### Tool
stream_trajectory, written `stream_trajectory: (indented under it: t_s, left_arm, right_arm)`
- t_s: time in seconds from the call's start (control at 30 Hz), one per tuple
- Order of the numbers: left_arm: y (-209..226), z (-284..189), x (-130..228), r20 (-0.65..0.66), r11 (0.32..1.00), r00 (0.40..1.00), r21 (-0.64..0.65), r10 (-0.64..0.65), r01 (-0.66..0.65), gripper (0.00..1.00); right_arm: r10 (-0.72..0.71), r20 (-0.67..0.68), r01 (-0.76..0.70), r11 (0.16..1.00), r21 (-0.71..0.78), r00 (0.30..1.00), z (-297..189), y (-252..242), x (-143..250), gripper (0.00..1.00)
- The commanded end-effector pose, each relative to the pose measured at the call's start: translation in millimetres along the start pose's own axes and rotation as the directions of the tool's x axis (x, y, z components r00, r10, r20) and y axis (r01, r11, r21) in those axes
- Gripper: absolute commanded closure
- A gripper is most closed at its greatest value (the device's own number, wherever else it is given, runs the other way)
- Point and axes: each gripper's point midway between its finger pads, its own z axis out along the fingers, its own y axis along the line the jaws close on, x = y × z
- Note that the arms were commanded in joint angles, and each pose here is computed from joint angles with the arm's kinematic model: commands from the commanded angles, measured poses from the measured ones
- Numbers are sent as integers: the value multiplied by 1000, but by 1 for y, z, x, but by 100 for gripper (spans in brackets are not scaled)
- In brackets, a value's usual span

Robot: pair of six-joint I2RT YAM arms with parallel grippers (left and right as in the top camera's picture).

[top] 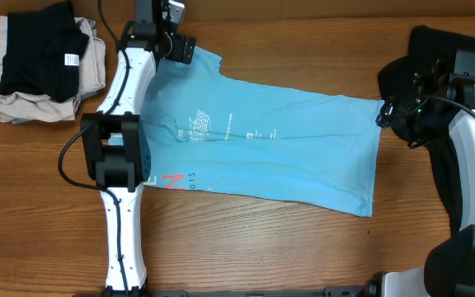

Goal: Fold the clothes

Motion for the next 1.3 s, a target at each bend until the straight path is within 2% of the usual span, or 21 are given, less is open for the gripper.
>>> stream_trajectory:
  t_s: [0.0,0.53,0.7,0.83,0.9,0.93,0.97,1.03,1.17,1.23,1.27]
  left_arm:
    - [3,18,10,-7,1000,1000,-3,-20,20,1]
    - [0,39,30,-31,999,998,2,-46,46,7]
    - [7,47,35,-24,994,994,-32,-102,101,6]
    - [8,47,32,-12,992,992,-34,-124,123,9]
    - [8,47,32,-11,991,992,-34,-126,126,20]
    - [8,47,32,-12,991,992,-34,-126,126,31]
    - [8,47,32,-13,991,992,-34,-127,126,51]
    - [8,46,32,-15,991,992,-34,-127,126,69]
    - [8,42,28,-10,991,992,-35,-127,126,76]
    - [9,36,22,-3,991,992,-36,-126,126,86]
    - [10,31,17,4,991,991,-38,-130,130,89]
  right_arm:
    - [-7,40,7,1000,-13,999,-11,2,-8,17]
    - [-7,39,7,1000,-12,999,-11,2,-8,20]
    - [-7,39,7,1000,-12,999,-11,2,-8,21]
    - [-7,40,7,1000,-12,999,-11,2,-8,21]
    - [-7,40,8,1000,-13,999,-11,2,-8,21]
    - [-7,41,8,1000,-13,999,-11,2,-8,22]
    - [-7,43,8,1000,-13,999,-11,2,-9,24]
    - [-8,48,9,1000,-14,999,-11,3,-10,25]
    - [-11,65,12,1000,-17,998,-11,4,-14,30]
    - [-12,77,14,1000,-19,997,-12,4,-17,37]
    - [-13,84,15,1000,-21,996,-12,5,-19,44]
